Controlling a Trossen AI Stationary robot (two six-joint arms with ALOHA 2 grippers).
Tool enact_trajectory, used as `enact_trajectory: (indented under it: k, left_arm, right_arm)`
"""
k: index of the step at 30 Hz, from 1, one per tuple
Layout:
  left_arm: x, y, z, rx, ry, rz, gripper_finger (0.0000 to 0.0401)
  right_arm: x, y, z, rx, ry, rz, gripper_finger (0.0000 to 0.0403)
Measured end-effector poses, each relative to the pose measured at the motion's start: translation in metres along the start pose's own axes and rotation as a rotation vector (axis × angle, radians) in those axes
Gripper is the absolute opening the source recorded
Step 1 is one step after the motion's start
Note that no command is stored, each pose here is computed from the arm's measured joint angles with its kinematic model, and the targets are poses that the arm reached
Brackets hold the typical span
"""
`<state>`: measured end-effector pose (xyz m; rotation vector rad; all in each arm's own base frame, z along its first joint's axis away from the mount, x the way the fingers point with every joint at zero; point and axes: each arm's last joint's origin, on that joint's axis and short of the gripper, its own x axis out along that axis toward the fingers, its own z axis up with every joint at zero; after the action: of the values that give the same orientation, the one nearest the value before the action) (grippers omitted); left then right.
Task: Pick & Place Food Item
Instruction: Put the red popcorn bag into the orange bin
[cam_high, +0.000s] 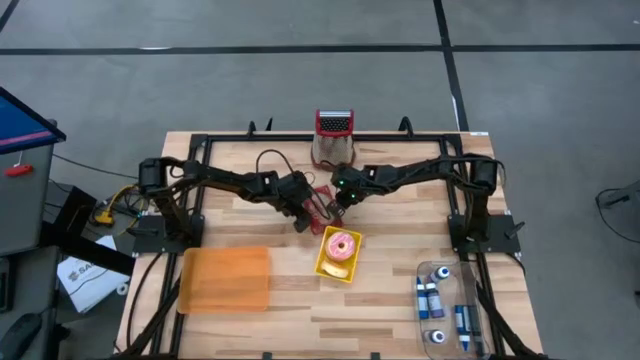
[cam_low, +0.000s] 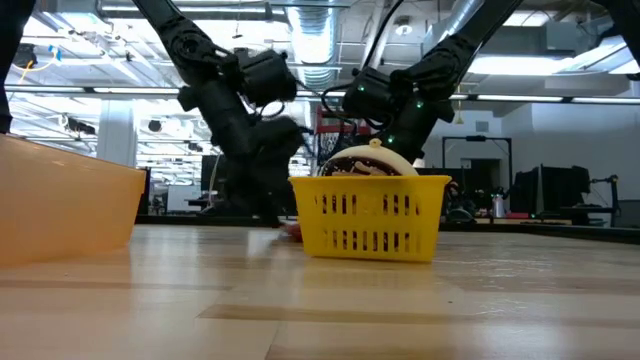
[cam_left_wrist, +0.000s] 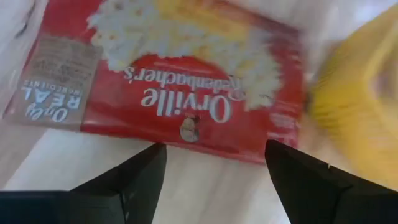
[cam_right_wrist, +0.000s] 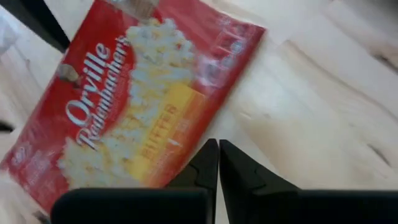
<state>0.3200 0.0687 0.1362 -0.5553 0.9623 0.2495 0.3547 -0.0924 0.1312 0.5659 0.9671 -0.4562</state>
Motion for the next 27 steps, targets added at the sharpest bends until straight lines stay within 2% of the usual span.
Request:
enact_trajectory:
  k: [5,18,27]
  left_arm:
    - [-0.002,-0.002,0.007,-0.055,-0.046,-0.066,0.0261]
    - [-0.001,0.007,0.002,-0.128,-0.016,0.059,0.0223]
    - [0.001,0.007,0.005,-0.138,-0.055,0.063,0.0218]
  right_arm:
    - [0.000,0.001,0.000,-0.027,-0.014,-0.004,0.0008]
    - [0.000,0.008,-0.001,-0.053,-0.029,0.006,0.0008]
    - [-0.001,0.009,0.000,-0.069,-0.042,0.012,0.0008]
